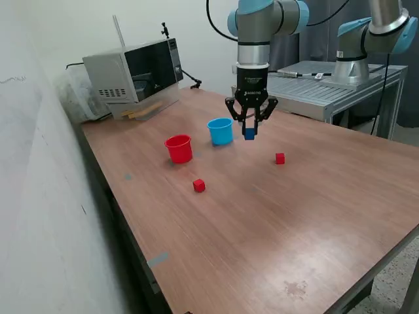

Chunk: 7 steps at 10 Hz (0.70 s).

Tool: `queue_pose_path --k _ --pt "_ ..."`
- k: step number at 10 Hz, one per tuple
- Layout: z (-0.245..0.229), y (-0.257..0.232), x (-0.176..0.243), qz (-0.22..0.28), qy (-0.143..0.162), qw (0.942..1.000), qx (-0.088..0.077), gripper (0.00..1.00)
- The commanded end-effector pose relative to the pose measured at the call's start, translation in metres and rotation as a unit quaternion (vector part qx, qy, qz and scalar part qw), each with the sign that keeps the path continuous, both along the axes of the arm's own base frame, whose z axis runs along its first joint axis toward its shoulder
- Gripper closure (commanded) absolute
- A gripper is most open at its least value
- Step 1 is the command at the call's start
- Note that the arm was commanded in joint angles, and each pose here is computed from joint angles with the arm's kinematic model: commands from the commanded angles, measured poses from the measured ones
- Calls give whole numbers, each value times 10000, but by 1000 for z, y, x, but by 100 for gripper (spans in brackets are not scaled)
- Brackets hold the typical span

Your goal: Place red objects in the red bin, and blue objects in the blue bin.

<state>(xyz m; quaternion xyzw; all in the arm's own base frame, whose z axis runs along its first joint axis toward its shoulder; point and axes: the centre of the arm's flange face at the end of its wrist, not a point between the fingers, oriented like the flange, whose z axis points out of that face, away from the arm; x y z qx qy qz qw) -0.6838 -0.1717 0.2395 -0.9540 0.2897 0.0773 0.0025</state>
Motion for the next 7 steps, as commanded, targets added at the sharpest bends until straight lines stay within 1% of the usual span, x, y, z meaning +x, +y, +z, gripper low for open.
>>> queue_pose_path --k 1,2,3,4,5,6,7 --pt "21 56 41 -695 -70 9976 -32 100" --pt "19 85 38 -1075 -84 9942 -54 100" --pt "21 120 32 -1519 -49 9883 -88 100" --pt "23 150 26 -1844 -1 9828 -104 100" --pt "23 176 23 -2048 10 9787 -106 100" --pt "16 202 17 -2251 -93 9742 -110 100" --pt "8 225 15 -2416 -350 9697 -126 100"
